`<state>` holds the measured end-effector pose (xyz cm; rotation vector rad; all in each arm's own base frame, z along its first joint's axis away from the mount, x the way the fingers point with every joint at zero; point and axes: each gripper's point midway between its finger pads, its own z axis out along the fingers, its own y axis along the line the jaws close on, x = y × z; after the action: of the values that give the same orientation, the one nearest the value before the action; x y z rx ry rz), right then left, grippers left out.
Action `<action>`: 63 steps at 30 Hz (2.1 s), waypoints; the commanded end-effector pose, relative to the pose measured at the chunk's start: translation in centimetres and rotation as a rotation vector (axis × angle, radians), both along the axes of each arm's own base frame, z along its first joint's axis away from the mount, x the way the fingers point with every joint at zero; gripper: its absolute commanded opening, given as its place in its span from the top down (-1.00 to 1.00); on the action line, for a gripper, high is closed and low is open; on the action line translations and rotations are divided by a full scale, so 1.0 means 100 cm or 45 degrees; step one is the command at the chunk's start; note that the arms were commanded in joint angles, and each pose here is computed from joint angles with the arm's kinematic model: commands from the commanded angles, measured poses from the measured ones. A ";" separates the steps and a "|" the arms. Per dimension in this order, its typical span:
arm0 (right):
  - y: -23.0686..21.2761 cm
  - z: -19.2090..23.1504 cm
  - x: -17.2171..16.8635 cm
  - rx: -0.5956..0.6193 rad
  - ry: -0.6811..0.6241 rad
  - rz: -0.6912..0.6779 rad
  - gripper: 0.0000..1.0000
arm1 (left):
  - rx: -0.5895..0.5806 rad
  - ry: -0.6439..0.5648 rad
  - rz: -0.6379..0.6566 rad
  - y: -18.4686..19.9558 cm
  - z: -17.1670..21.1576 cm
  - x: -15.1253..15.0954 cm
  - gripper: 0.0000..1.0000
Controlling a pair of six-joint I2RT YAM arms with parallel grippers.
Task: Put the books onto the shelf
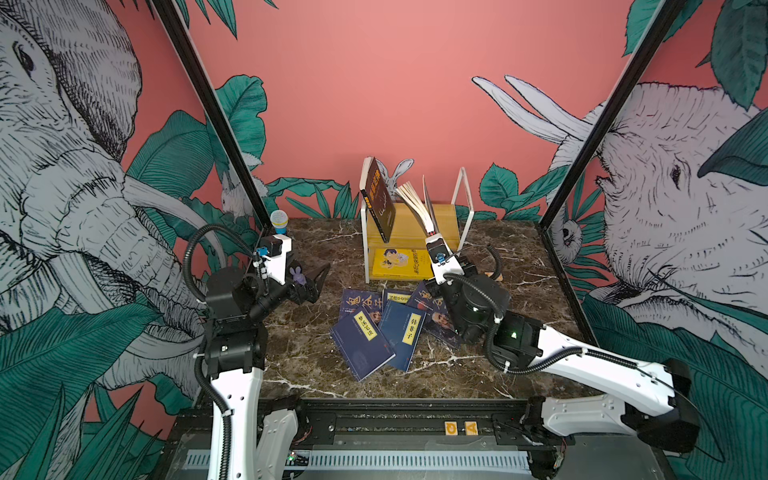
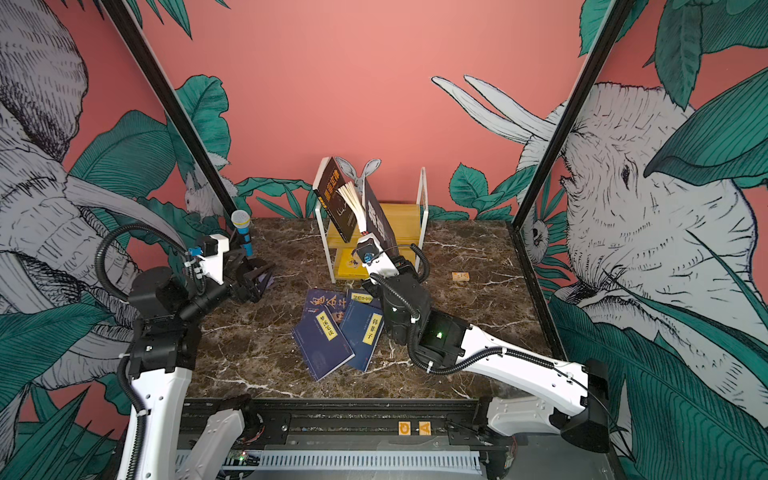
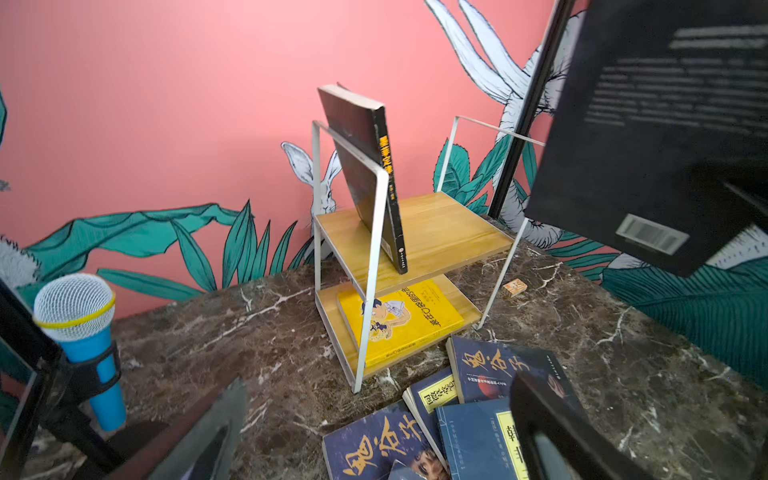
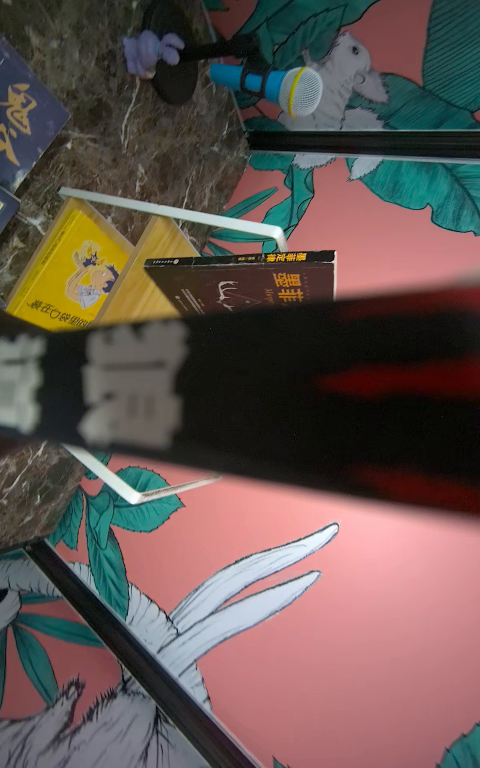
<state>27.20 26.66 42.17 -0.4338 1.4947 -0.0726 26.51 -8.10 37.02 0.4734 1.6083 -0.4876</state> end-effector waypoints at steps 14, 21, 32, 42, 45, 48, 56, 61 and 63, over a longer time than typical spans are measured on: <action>-0.004 0.039 0.060 0.577 0.120 -0.005 1.00 | -0.291 -0.208 0.107 0.009 -0.035 -0.006 -0.99; -0.001 0.024 0.112 0.733 0.196 -0.104 1.00 | -0.260 -0.235 0.062 -0.001 -0.051 -0.014 -0.99; 0.022 0.000 0.171 0.722 0.197 -0.211 1.00 | -0.251 -0.247 0.159 0.008 -0.058 -0.015 -0.99; 0.044 -0.024 0.198 0.675 0.188 -0.249 1.00 | -0.234 -0.266 0.194 0.012 -0.058 -0.015 -0.99; 0.048 -0.028 0.202 0.672 0.181 -0.244 1.00 | -0.249 -0.277 0.197 0.012 -0.057 -0.018 -0.99; 0.050 -0.033 0.205 0.681 0.180 -0.254 1.00 | -0.249 -0.266 0.202 0.012 -0.059 -0.017 -0.99; 0.057 -0.043 0.210 0.713 0.180 -0.241 1.00 | -0.242 -0.286 0.212 0.013 -0.057 -0.019 -0.99; 0.068 -0.052 0.212 0.708 0.200 -0.210 1.00 | -0.242 -0.297 0.219 0.014 -0.055 -0.021 -0.99; 0.068 -0.057 0.210 0.716 0.206 -0.218 1.00 | -0.238 -0.294 0.214 0.013 -0.056 -0.020 -0.99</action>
<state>48.32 32.97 34.58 0.0911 1.6932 0.1781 24.54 -6.60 31.84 0.2255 1.3526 -0.4408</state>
